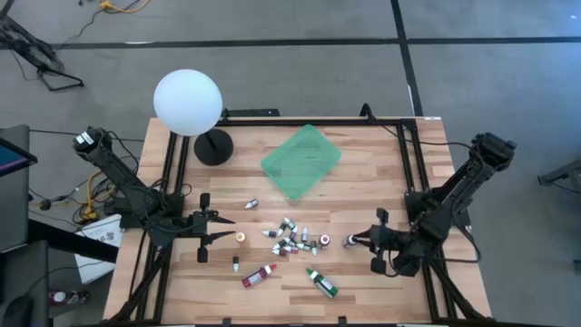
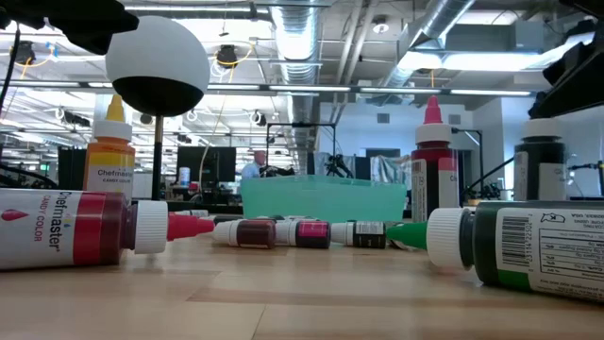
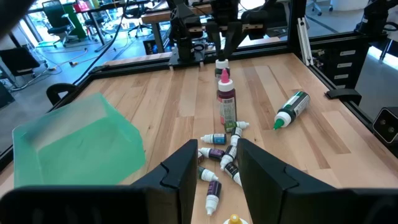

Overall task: Pick & Place food coloring
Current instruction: Put the right black food coloring bottle into the green bin

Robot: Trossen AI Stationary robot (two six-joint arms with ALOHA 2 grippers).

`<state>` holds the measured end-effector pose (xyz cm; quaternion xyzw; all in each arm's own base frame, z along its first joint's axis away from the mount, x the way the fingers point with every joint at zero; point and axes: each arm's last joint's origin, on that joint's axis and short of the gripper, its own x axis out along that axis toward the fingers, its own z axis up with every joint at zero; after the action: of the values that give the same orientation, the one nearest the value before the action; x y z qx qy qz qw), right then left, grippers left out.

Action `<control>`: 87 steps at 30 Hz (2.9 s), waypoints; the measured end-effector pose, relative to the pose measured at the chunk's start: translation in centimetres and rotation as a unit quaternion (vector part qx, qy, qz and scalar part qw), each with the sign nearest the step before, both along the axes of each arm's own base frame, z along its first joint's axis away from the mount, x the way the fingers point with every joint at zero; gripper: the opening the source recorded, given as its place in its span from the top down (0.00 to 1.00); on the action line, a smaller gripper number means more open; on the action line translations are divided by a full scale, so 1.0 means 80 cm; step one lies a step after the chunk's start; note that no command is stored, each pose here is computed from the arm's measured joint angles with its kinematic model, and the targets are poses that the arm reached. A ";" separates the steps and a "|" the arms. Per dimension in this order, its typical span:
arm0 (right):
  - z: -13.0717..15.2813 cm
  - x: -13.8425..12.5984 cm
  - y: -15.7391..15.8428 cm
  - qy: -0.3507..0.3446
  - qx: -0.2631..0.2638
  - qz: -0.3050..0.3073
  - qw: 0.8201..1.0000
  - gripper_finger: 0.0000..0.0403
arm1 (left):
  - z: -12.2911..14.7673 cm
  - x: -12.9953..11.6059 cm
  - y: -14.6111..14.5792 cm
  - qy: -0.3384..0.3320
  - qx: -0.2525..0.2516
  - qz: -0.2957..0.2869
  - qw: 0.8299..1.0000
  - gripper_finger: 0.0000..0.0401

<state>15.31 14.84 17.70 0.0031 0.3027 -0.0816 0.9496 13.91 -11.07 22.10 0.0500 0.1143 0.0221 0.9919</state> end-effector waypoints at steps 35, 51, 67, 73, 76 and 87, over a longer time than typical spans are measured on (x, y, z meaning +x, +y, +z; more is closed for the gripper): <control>0.129 0.115 -0.196 -0.079 -0.124 -0.109 0.983 0.91 | 0.000 0.000 0.002 -0.005 0.005 0.020 1.000 0.73; 0.057 0.153 -0.372 -0.084 -0.084 -0.161 0.980 0.90 | 0.001 0.000 0.002 -0.007 0.009 0.028 1.000 0.73; 0.016 0.174 -0.422 -0.069 -0.057 -0.147 0.985 0.90 | -0.002 -0.001 0.005 -0.003 0.024 0.053 0.998 0.73; 0.011 0.186 -0.430 -0.040 -0.045 -0.146 0.988 0.89 | -0.003 -0.001 0.005 -0.002 0.021 0.054 0.998 0.73; 0.011 0.186 -0.430 -0.029 -0.046 -0.144 0.988 0.89 | -0.003 -0.001 0.005 0.000 0.023 0.054 0.998 0.73; 0.010 0.180 -0.437 -0.019 -0.043 -0.153 0.987 0.89 | -0.004 -0.001 0.005 0.002 0.025 0.054 0.998 0.73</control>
<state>29.75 -20.15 18.48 0.0099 0.2766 -0.2390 0.9307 13.80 -10.63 21.80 0.0685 0.1184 0.0788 0.9875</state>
